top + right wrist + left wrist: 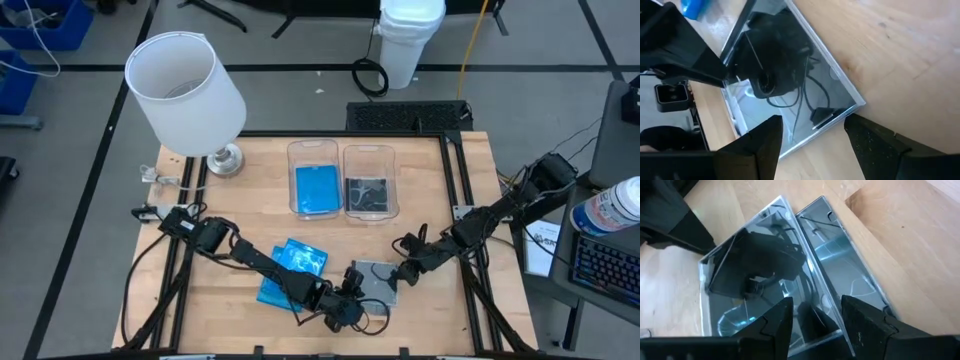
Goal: Pick & place jewel cases by type
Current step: Stack the top black CD case on top of the black CD case in the right transparent bin
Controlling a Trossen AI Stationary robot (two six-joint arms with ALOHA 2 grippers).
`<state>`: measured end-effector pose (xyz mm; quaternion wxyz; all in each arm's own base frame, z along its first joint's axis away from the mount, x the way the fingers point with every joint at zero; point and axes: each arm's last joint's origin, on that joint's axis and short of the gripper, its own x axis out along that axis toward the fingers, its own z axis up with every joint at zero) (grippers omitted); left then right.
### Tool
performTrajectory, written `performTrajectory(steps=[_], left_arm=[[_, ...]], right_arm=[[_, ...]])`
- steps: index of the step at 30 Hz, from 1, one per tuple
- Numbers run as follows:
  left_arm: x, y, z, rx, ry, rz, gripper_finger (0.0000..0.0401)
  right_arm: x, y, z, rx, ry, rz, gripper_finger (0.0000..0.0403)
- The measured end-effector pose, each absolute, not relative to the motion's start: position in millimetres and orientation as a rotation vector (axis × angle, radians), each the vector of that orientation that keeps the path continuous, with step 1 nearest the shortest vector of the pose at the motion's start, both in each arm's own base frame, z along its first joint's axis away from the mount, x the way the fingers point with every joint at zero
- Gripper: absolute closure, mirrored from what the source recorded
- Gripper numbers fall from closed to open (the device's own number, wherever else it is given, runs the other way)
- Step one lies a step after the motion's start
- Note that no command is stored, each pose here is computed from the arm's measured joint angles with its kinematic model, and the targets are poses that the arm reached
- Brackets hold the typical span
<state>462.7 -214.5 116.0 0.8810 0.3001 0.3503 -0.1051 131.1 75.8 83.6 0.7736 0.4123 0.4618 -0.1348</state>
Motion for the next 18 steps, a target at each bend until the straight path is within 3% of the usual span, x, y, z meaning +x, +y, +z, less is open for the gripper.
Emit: performTrajectory(steps=[18], left_arm=[[467, -208, 120, 0.815, 0.688, 0.007, 0.0226]], right_arm=[[143, 83, 95, 0.868, 0.872, -0.117, 0.0188]])
